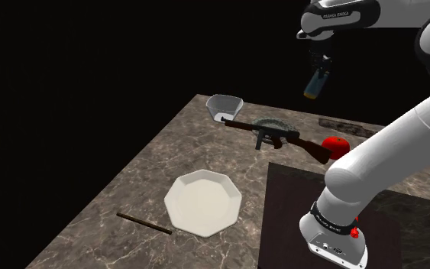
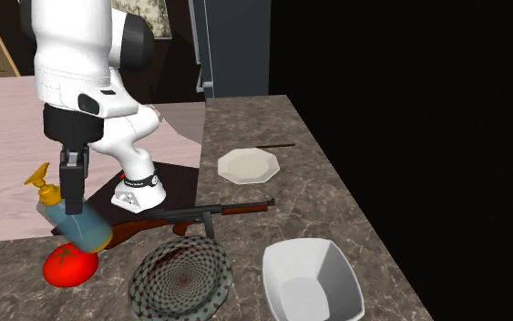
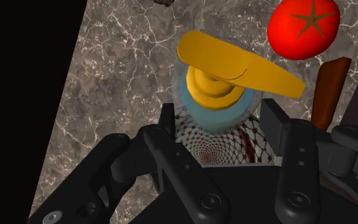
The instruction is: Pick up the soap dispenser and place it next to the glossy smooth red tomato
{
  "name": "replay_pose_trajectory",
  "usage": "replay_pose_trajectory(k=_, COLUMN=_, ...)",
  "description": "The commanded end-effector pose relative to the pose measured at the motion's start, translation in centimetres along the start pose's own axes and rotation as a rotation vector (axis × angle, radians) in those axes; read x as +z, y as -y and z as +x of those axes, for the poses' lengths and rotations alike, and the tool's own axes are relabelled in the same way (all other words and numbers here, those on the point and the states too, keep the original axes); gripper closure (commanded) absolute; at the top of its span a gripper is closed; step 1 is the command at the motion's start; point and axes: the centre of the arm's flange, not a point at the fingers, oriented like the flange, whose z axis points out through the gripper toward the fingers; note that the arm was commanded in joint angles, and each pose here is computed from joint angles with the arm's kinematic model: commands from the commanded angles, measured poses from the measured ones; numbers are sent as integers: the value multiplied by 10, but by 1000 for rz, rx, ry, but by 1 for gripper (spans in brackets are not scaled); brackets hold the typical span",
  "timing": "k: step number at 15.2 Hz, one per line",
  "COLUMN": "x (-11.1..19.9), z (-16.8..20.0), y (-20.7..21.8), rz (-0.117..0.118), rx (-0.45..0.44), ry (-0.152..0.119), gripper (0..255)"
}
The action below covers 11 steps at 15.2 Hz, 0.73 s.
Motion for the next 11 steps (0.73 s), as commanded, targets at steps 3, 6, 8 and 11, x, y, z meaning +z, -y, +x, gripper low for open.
replay_pose_trajectory(k=3, x=15, z=-49, y=10, rz=0, rx=-2, ry=0, gripper=255)
replay_pose_trajectory(k=6, x=29, z=-58, y=13, rz=0, rx=-2, ry=0, gripper=255)
replay_pose_trajectory(k=8, x=39, z=-55, y=14, rz=0, rx=-2, ry=0, gripper=255)
replay_pose_trajectory(k=11, x=54, z=-50, y=15, rz=0, rx=-2, ry=0, gripper=255)
